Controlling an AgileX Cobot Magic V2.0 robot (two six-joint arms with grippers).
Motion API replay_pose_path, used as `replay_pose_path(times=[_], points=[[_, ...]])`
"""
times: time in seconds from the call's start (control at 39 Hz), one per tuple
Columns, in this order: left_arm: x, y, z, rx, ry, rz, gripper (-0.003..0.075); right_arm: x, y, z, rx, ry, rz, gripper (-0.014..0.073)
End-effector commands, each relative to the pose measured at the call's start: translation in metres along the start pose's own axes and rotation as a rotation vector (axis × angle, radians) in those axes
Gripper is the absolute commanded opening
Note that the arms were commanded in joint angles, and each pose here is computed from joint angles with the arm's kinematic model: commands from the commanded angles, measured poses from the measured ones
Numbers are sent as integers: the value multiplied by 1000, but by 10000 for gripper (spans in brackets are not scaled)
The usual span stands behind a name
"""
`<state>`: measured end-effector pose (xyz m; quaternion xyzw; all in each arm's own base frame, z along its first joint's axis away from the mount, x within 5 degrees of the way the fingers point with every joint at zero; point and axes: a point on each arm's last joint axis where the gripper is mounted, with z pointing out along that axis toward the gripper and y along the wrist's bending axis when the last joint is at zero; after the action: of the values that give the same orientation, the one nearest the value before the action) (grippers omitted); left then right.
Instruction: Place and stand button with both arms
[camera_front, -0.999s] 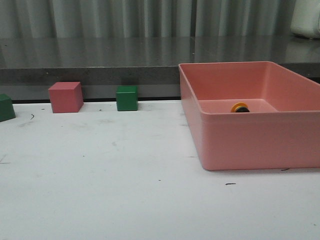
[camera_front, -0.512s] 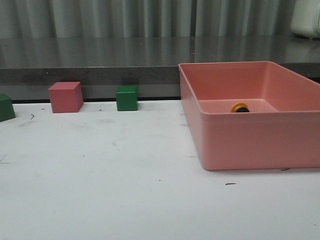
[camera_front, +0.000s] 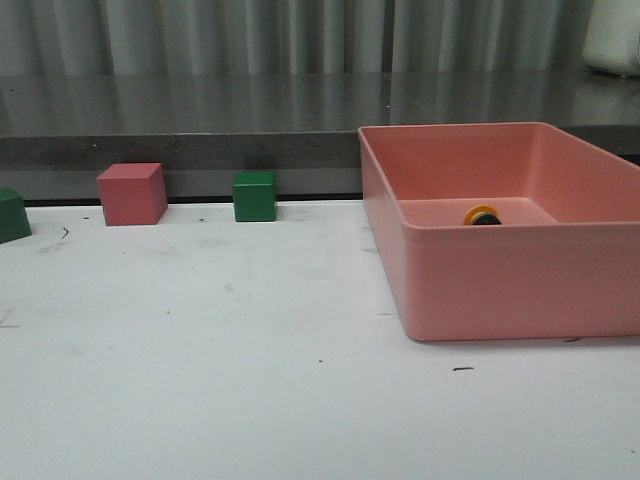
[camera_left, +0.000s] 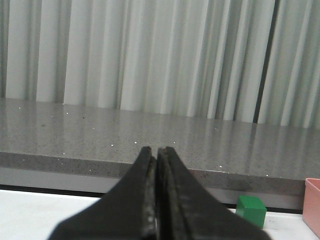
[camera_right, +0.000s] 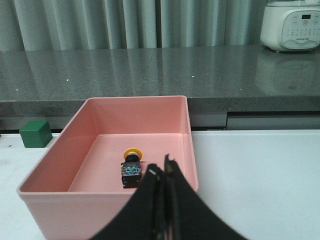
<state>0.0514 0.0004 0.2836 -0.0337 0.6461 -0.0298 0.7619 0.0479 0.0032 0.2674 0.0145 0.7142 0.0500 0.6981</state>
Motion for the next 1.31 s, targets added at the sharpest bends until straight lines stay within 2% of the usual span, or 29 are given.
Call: replay_pose_path(times=[0.0,0.08,0.23,0.54,0.59,0.67,0.72,0.85,0.9,1.08,1.28], points=[[-25,-2,16,-1,39,-16,-20,-38,3,9,4,-41,-5,-61],[-34,-3,33,-8,110,9,-20,-51,4,21,8,-5,-4,-61],[-44,-4,54,-12,156,27,-20,-62,5,42,6,62,31,-61],[-43,-4,56,-13,167,25,-1,-64,5,45,5,62,39,-59],[-43,-4,56,-13,167,25,45,-64,5,45,5,62,38,-37],[-43,-4,56,-13,167,25,176,-64,5,45,5,62,38,62],[-43,-4,56,-13,167,25,299,-64,5,45,5,62,38,180],[-43,-4,56,-13,167,25,633,-63,5,47,6,68,38,564],[-43,-4,56,-13,167,25,695,-63,5,49,7,71,38,668],[-43,-4,56,-13,167,25,649,-63,4,74,17,126,41,642],[-43,-4,56,-13,169,25,597,-68,3,144,33,300,55,642]])
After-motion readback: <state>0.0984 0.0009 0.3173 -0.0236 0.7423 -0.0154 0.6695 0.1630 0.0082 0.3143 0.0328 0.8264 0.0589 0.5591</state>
